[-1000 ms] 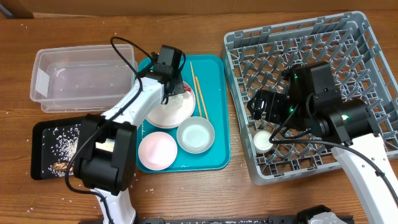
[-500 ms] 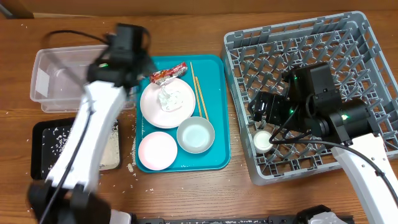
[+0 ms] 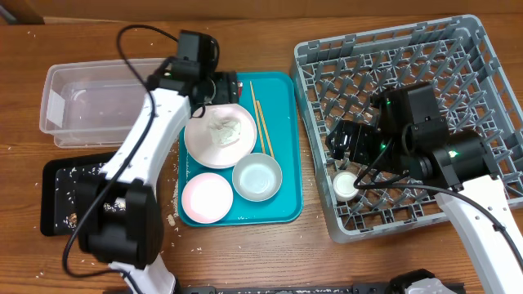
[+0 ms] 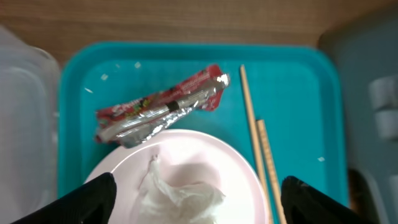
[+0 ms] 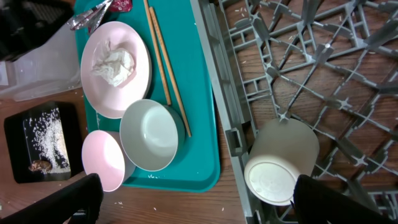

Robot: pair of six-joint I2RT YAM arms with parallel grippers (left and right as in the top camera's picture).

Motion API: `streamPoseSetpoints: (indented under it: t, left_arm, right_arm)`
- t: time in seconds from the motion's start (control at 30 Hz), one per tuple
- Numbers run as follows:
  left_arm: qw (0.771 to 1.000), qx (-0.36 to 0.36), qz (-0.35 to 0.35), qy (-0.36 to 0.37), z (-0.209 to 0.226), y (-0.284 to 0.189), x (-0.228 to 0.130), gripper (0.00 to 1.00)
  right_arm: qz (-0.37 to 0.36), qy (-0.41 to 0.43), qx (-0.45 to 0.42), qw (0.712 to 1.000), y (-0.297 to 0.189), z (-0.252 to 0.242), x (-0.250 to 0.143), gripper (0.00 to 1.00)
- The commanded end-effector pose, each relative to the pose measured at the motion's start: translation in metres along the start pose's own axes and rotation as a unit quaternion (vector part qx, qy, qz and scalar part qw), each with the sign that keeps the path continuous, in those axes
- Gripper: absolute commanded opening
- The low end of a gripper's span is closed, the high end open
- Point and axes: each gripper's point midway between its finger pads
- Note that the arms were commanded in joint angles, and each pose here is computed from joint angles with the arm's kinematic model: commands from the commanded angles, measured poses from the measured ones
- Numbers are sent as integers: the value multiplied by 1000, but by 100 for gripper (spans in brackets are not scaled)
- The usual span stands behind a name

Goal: Sort waste into correct bins and load items into the dishwasher
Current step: 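Grasp the red wrapper on the pink plate with the left gripper, then drop the red wrapper and tissue into the clear plastic bin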

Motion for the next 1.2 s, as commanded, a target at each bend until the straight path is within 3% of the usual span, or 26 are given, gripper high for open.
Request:
streamPoseSetpoints:
  t: [0.0,0.1,0.23,0.43,0.7,0.93,0.97,1.07,1.17]
  left_arm:
    - [999,23,-6,-21,16,34,2,89]
    - [995,44,-8,-91,27,48,1,90]
    - [973,53,11,-224,30,60,-14,81]
    - [953,61,8,-297,33,61,-15,81]
    - [907,101,0,-408,53,69,-24,77]
    - [887,101,-12,-450,67,84,-23,51]
    - [887,99,-11,-450,67,86,-23,43]
    - [889,87,-11,-450,63,87,-20,4]
    - [908,48,-16,-416,51,83,-7,4]
  right_arm:
    - [0,-1,-1,1000,1,-1,0,100]
    - [0,-1,-2,1000,1,-1,0,100]
    - [3,0,-4,1000,4,-1,0,100]
    - [12,3,-11,1000,11,-3,0,100]
    - [38,11,-27,999,28,-8,-1,100]
    - [39,10,-24,999,30,-7,0,100]
    - [40,11,-25,999,30,-7,0,100]
    - [41,10,-26,999,30,-7,0,100]
    - [41,9,-26,999,30,-7,0,100]
Point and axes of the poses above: each gripper's point midway between its finger pads, its own y axis out along the fingers, its own z axis along the line the jaws close on, x = y × z, and after that the axes turned 10 degrees about y, right-handed
